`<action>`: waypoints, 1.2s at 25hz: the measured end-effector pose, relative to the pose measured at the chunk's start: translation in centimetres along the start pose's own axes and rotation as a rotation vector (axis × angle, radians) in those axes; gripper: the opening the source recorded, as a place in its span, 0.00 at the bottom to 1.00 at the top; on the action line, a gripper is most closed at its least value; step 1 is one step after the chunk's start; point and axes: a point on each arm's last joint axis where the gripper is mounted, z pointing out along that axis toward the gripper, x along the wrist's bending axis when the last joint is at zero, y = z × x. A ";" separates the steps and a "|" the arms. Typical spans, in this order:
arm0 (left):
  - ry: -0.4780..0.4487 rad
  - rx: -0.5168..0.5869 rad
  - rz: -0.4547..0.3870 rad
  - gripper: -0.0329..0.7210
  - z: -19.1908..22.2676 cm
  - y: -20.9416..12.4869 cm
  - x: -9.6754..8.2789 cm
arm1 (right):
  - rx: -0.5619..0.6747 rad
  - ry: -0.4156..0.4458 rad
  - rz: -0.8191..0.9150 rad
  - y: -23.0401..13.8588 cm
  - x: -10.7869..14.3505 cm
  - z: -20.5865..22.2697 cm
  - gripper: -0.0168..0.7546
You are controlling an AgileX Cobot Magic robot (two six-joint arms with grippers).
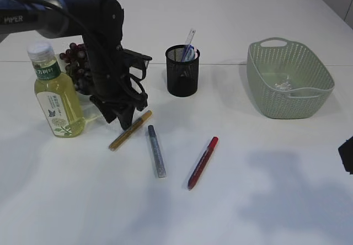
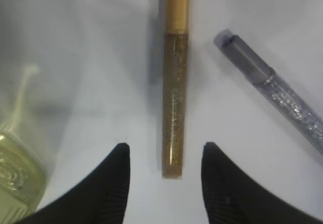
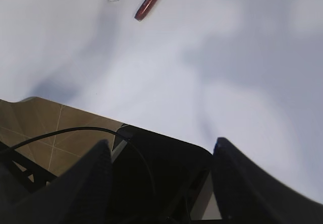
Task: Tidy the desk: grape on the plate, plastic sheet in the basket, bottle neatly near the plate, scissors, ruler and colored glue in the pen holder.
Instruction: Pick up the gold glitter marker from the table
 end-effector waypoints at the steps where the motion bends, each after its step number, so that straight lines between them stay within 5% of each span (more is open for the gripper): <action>1: 0.000 0.005 0.000 0.49 0.4 0.0 0.0 | 0.000 0.000 0.000 0.0 0.0 0.0 0.66; 30: -0.064 -0.009 -0.030 0.44 2.7 0.6 -0.5 | 0.001 -0.002 0.001 0.0 0.0 0.0 0.66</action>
